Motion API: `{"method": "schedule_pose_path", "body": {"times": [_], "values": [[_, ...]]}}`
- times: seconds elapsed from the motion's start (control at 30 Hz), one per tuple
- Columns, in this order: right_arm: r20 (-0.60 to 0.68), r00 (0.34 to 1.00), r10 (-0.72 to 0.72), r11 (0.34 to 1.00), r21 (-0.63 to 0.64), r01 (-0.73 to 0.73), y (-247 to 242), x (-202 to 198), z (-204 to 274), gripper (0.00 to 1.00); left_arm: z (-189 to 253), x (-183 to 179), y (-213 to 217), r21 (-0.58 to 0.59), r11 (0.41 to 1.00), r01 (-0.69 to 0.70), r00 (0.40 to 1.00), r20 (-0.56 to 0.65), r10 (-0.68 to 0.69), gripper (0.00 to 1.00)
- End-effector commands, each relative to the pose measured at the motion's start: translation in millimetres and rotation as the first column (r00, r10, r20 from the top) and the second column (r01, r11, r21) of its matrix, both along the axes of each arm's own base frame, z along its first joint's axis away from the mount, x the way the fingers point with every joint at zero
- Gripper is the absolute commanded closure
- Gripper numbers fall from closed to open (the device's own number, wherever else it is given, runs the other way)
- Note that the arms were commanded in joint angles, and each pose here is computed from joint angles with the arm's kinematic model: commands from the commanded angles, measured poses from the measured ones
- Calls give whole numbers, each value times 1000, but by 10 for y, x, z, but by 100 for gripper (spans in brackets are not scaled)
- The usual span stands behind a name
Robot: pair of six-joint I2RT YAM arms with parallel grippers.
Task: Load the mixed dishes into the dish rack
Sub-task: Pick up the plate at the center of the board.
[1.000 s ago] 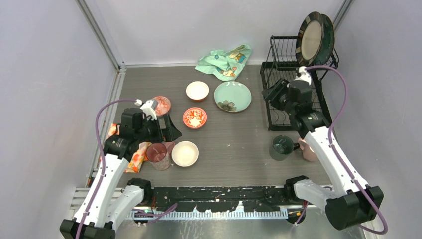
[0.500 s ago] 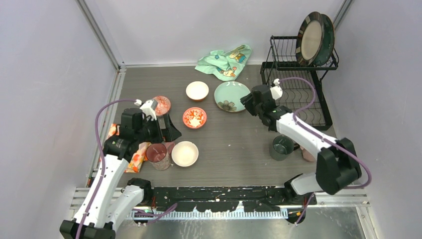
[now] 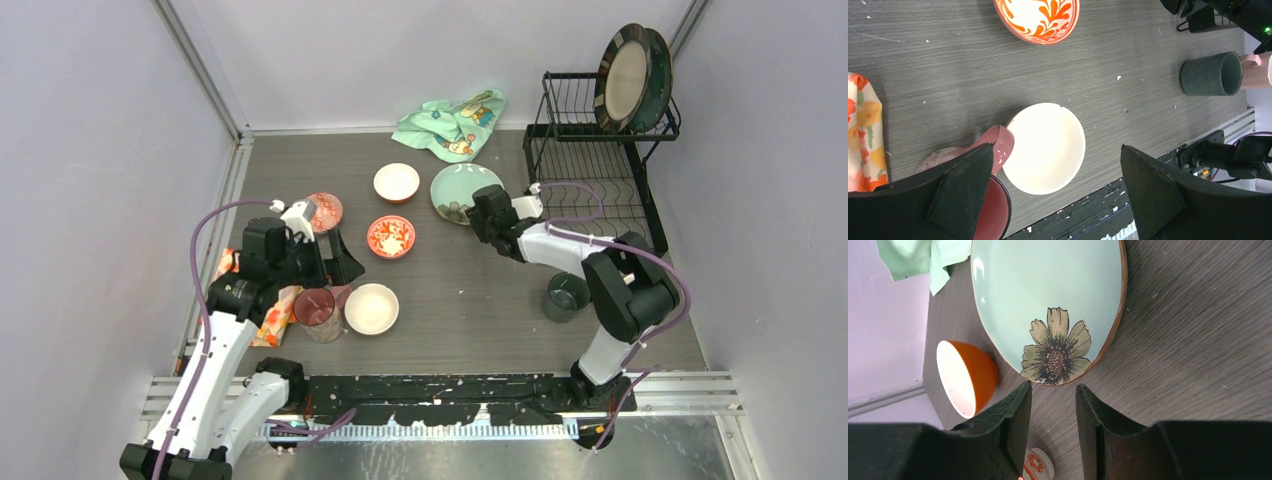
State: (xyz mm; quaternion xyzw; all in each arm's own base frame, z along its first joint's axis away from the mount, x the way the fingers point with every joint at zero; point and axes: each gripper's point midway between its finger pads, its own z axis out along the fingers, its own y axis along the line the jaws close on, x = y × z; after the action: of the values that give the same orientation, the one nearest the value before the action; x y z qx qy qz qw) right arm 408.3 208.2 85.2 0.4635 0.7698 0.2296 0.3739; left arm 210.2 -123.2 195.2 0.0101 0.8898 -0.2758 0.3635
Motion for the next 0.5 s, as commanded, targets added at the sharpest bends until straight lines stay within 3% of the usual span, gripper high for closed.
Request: {"method": "schedule_pose_path", "body": {"times": [0.0, 0.47], "values": [[79, 993, -84, 995, 58, 80, -8, 138, 97, 57, 84, 18, -48, -20, 1000, 23, 999, 41, -22, 1], [62, 992, -113, 993, 38, 110, 10, 53, -150, 56, 88, 7, -73, -30, 999, 36, 999, 36, -35, 1]]}}
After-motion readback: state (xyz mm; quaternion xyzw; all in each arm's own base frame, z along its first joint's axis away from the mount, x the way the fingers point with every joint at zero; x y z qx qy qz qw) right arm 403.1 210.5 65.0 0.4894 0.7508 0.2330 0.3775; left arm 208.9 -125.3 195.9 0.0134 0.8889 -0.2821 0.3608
